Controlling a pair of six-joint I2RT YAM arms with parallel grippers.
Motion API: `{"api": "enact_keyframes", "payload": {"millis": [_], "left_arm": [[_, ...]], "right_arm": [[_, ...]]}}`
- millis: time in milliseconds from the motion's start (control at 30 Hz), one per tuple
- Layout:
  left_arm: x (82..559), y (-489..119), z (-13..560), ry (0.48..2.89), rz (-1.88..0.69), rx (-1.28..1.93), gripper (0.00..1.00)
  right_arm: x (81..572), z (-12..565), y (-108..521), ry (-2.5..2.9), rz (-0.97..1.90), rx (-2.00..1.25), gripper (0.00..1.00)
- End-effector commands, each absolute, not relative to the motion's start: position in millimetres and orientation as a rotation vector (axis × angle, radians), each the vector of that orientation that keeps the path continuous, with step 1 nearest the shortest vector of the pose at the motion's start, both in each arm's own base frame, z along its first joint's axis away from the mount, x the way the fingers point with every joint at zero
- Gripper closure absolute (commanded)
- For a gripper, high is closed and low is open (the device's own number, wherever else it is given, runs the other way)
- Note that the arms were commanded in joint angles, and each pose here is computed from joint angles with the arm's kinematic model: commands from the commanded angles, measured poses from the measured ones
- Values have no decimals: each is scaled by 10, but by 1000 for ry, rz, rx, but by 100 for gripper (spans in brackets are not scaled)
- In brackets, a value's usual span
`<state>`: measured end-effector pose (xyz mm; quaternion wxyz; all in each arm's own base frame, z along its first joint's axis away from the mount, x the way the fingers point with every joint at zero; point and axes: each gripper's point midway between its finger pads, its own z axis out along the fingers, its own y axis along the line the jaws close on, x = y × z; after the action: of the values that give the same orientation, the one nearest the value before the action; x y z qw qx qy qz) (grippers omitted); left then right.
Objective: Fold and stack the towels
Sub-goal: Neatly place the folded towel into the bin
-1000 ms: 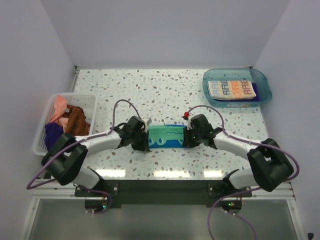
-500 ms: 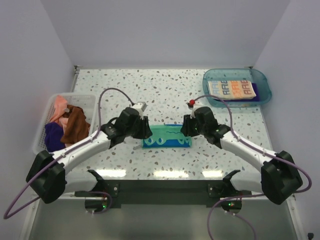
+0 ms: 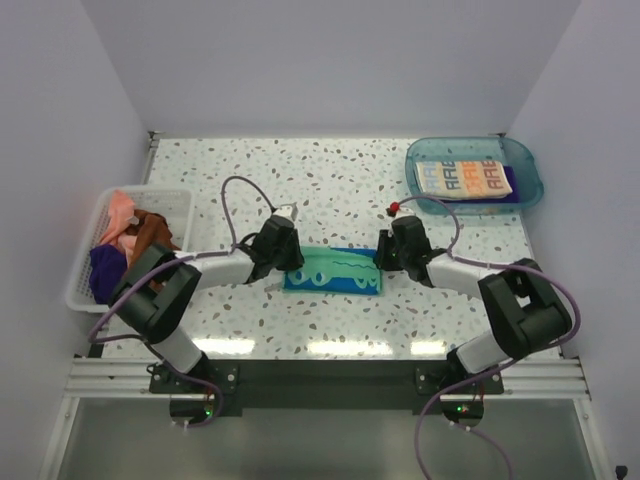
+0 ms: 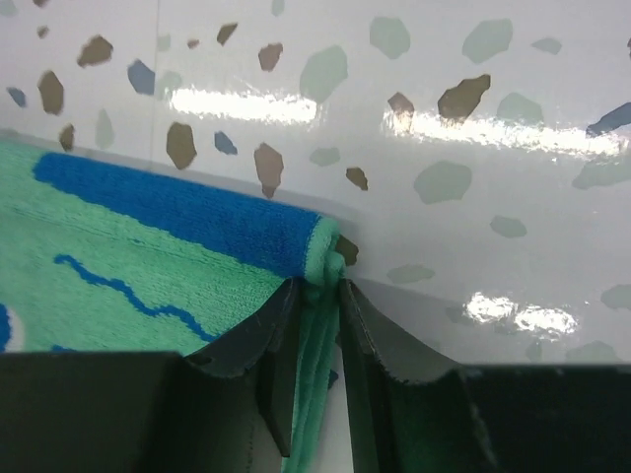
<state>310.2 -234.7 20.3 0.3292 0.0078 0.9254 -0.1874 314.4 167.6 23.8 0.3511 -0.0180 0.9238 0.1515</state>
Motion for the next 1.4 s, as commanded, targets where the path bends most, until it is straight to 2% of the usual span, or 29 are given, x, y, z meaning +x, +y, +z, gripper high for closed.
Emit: {"api": "enact_keyframes", "payload": {"millis": [0,100,200,333,433,467,533,567,600,733,767,900,1033,1367], "left_arm": [[3168,-2167,24,2418,-420,-27,85],[3230,-2070,90,2402,-384,-3,83],[3376,-2029,320,2365,-317,83,71],[3402,-2174,680,2325,-310,213,45],[3350,-2366,986,2273,-314,295,19],[3285,-2400,1005,2282,-308,318,15],[3163,-2616,1140,2255,-330,377,10],[3095,-2678,1147,2260,-321,405,10],[2940,-2869,1135,2257,-336,468,9],[2678,-3333,1152,2243,-290,608,12],[2627,-3421,1012,2264,-261,655,14],[2379,-3820,819,2250,-214,827,27],[2334,-4046,677,2233,-182,908,38],[2390,-4136,342,2214,-62,1002,42]], "right_arm": [[3234,250,1581,2345,382,28,74],[3228,347,1549,2341,368,9,75],[3243,576,1465,2321,316,-15,74],[3172,769,1143,2369,231,89,69],[3066,820,919,2435,198,178,57],[3038,852,879,2442,198,192,52],[2941,846,810,2479,215,232,33],[2897,864,786,2477,220,247,24],[2868,871,751,2474,219,287,2],[2738,812,566,2469,181,422,1],[2717,789,549,2479,175,420,1],[2646,723,478,2509,152,441,1],[2605,695,501,2507,184,449,1],[2533,559,577,2544,238,439,2]]}}
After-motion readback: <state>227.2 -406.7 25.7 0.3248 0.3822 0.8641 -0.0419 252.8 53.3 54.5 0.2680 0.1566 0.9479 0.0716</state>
